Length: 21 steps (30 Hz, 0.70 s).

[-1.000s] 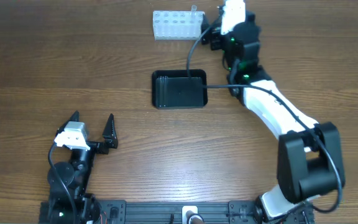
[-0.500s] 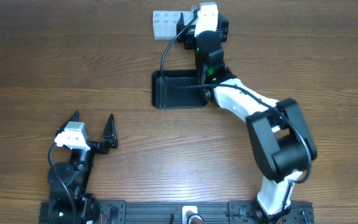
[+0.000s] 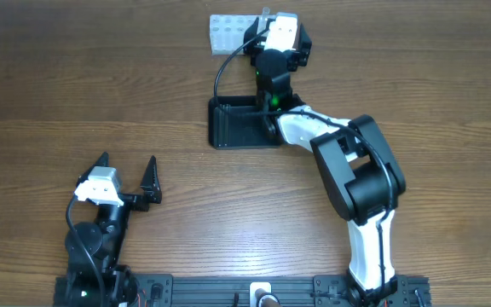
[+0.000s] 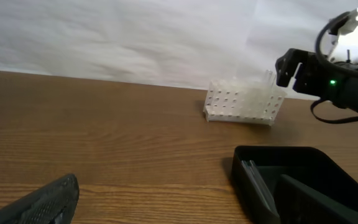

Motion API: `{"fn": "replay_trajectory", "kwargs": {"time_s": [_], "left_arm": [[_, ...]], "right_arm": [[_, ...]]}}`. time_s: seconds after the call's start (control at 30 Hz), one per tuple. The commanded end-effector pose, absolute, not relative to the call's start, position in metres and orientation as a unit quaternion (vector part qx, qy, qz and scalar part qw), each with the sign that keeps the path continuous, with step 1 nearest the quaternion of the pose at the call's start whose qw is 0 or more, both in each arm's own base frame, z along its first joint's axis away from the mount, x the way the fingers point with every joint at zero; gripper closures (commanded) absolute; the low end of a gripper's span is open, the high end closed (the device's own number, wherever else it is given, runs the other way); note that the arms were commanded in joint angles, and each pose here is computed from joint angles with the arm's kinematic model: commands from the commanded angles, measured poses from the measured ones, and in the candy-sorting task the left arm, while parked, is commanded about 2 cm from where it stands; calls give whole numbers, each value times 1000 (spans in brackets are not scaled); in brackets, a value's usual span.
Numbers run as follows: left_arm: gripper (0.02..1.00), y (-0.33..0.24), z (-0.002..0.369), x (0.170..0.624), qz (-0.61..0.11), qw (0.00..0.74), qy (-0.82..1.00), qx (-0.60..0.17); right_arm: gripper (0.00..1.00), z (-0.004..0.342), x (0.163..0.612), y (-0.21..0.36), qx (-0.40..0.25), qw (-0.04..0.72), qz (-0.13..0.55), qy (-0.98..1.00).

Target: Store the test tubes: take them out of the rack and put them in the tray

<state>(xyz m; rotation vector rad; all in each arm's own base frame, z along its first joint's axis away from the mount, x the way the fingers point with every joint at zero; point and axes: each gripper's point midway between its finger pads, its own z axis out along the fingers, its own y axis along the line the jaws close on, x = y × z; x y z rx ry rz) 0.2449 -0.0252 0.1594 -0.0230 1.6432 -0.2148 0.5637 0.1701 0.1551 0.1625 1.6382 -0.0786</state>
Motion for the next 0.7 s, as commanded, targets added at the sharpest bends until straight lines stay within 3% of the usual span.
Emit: {"fn": "replay_trajectory", "kwargs": {"time_s": [0.03,0.7], "left_arm": [[20,-26,158,245,-93,676,731,-3],[20,-26,158,245,-93,676,731,-3]], "right_arm": [[7,160,576,176,95,689,-34,718],[7,137,600,204,50,678,-15,733]]}}
